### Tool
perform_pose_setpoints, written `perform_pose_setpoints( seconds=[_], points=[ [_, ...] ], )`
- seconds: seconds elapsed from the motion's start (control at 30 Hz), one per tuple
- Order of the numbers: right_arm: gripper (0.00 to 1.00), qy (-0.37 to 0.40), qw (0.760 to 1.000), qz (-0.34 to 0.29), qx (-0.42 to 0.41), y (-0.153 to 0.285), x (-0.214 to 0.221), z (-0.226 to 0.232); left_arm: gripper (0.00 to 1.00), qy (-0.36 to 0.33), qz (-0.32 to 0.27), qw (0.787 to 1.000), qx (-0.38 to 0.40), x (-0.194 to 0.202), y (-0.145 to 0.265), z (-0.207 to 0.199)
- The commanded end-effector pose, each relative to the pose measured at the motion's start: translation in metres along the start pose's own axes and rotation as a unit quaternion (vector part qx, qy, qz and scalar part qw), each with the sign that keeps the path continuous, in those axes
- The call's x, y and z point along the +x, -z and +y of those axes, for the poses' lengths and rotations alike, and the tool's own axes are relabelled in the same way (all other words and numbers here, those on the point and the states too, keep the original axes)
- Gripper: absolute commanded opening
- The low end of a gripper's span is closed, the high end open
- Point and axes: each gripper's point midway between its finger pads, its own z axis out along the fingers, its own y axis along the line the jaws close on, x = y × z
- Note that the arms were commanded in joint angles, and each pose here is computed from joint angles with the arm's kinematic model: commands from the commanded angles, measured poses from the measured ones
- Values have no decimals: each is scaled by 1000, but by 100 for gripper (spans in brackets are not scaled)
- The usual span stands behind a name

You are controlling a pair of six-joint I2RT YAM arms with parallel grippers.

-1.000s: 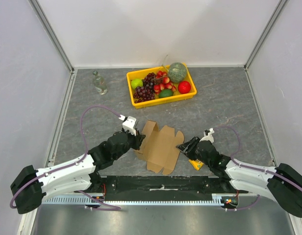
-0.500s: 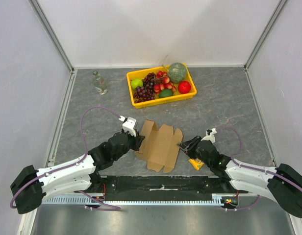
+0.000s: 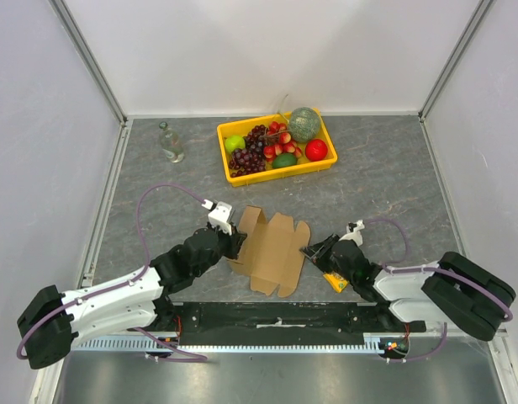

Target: Fold the paper box

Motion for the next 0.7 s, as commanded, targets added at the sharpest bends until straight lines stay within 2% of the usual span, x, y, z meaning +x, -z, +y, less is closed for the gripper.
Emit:
perform_pose_setpoints(
  seconds=[0.0, 0.23, 0.37, 0.53, 0.67],
  points=[
    [25, 10, 999, 9, 43, 12, 8, -53, 18, 16, -15, 1000, -7, -5, 0, 1],
    [12, 20, 999, 12, 30, 6, 10, -45, 18, 16, -18, 1000, -10, -5, 2, 3],
    [0, 27, 999, 7, 24, 7, 8, -42, 18, 18, -26, 999, -14, -11, 4, 4],
    [0, 65, 997, -13, 32, 8, -3, -39, 19, 9, -76, 997, -4, -62, 14, -7],
    [0, 135, 989, -42, 40, 15, -22, -16, 20, 7, -115, 993, 6, -101, 25, -17]
  ],
)
